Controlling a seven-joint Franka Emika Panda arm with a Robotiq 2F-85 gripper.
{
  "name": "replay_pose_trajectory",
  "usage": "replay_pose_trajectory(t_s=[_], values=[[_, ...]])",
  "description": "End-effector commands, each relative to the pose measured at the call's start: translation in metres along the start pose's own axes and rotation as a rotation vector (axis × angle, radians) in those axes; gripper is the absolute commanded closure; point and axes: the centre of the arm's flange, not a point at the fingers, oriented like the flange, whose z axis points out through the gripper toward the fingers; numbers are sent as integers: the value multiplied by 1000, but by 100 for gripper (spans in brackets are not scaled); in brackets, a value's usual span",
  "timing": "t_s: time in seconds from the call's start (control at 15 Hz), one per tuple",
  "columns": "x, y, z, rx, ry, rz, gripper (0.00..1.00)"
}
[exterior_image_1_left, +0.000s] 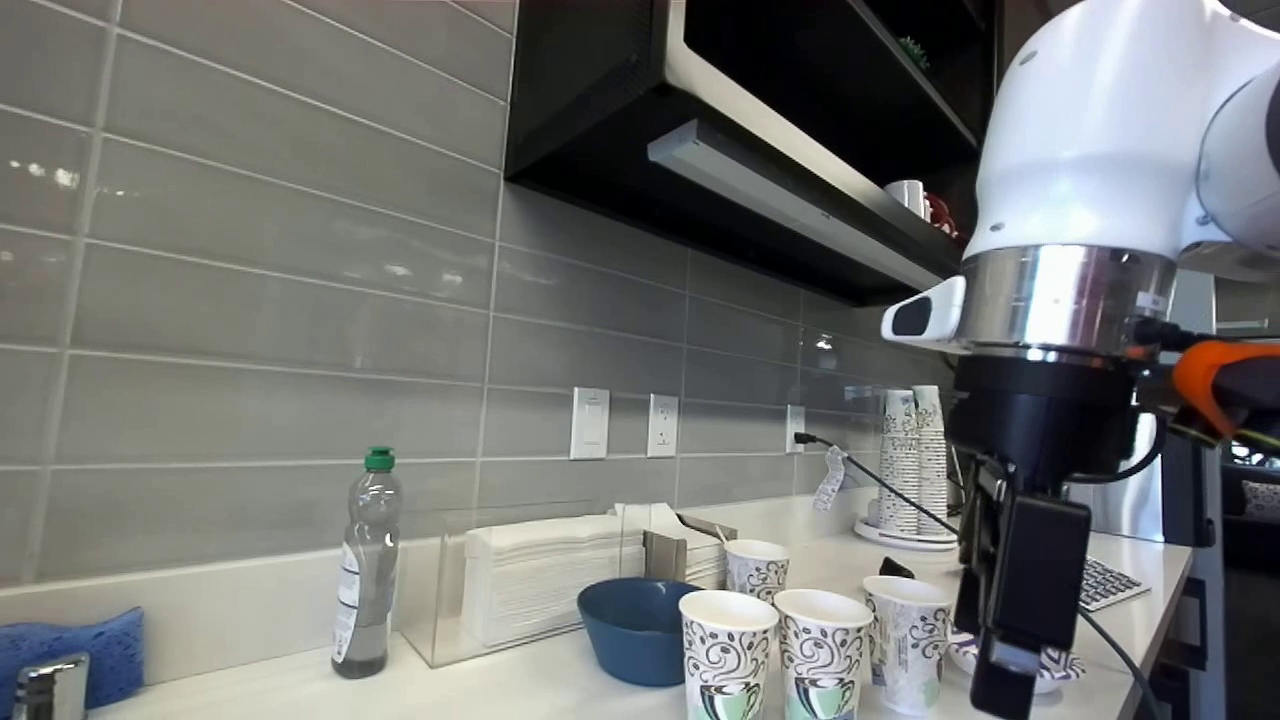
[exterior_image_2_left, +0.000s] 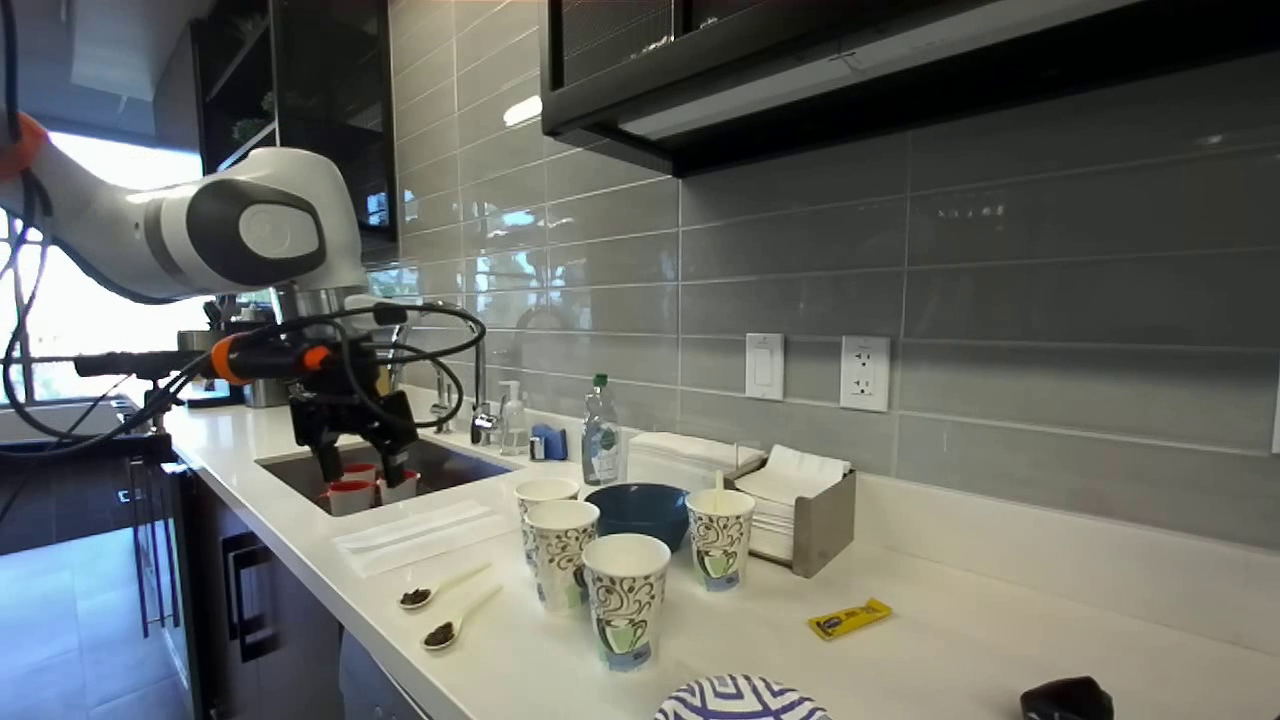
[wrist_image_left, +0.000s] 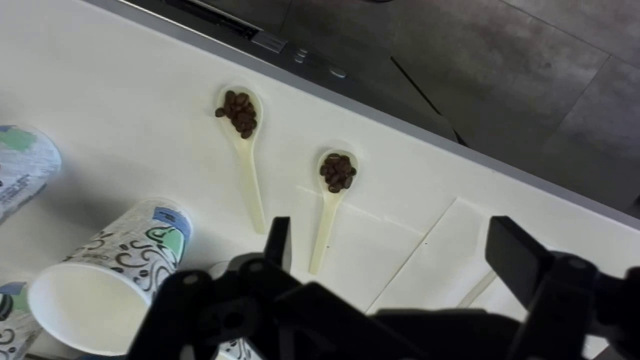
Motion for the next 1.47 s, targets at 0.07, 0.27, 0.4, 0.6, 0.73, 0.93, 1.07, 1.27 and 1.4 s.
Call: replay_pose_trajectory(t_s=[0.07, 0.27, 0.4, 0.6, 0.73, 0.93, 1.07, 1.27, 1.4], values=[[42, -28, 48, 22, -62, -15, 0], [17, -20, 41, 14, -59, -25, 0], [17, -19, 37, 14, -50, -23, 0], [21, -9, 47, 24, -50, 6, 0], [29, -3, 70, 66, -72, -1, 0], [40, 4, 92, 110, -84, -9, 0], [46, 6, 104, 130, -91, -11, 0], [51, 3, 120, 130, -103, -10, 0], [56, 2, 125, 124, -90, -14, 0]])
